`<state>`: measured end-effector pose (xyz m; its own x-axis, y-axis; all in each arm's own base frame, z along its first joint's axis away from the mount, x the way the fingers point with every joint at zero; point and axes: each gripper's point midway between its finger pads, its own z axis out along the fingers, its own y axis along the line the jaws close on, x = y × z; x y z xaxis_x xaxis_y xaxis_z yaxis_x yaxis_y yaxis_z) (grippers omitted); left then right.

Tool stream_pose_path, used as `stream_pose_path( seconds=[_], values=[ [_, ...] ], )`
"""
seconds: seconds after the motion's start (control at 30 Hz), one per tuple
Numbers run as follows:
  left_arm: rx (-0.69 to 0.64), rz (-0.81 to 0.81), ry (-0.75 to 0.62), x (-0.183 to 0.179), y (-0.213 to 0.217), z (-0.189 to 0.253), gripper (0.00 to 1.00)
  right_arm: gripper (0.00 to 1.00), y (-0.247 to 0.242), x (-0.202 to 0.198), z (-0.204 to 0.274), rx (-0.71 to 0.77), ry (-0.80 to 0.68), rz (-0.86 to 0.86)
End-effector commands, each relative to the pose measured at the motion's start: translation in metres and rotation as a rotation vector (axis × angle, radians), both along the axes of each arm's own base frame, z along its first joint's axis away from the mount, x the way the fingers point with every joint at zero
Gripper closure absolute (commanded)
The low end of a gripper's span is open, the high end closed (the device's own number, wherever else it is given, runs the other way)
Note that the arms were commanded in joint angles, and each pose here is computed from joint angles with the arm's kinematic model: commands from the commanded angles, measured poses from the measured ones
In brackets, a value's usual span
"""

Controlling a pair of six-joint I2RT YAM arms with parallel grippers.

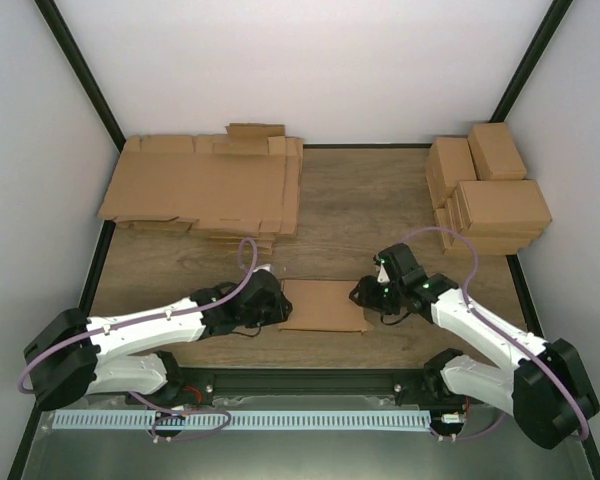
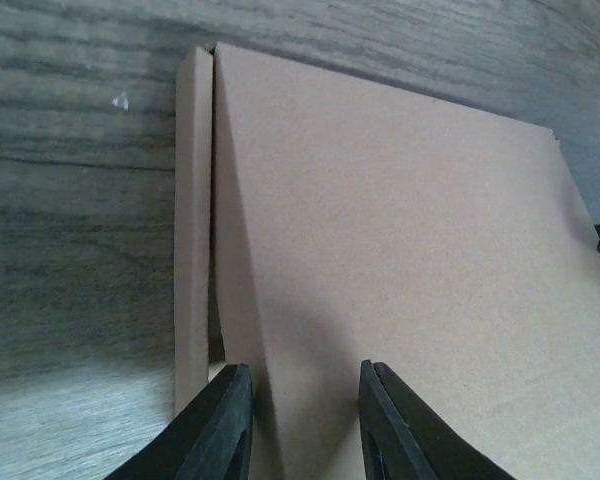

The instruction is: Fold the paper box

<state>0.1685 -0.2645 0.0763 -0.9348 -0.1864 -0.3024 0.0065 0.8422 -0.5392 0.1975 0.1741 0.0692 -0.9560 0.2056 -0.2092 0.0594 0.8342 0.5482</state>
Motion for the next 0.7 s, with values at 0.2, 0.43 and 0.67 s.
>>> stream_pose_path(
  seconds=[0.2, 0.43, 0.67],
  values=[
    [0.007, -0.041, 0.002, 0.003, 0.009, -0.001, 0.71, 0.78, -0.007, -0.007, 0.002, -0.033, -0.011, 0.023],
    [-0.115, -0.093, 0.051, -0.007, -0.012, 0.001, 0.79, 0.86, 0.018, -0.024, 0.009, 0.166, 0.068, 0.032],
    [-0.058, -0.090, 0.069, -0.009, -0.005, -0.014, 0.88, 0.93, 0.007, -0.029, -0.017, 0.118, 0.108, -0.016]
  ],
)
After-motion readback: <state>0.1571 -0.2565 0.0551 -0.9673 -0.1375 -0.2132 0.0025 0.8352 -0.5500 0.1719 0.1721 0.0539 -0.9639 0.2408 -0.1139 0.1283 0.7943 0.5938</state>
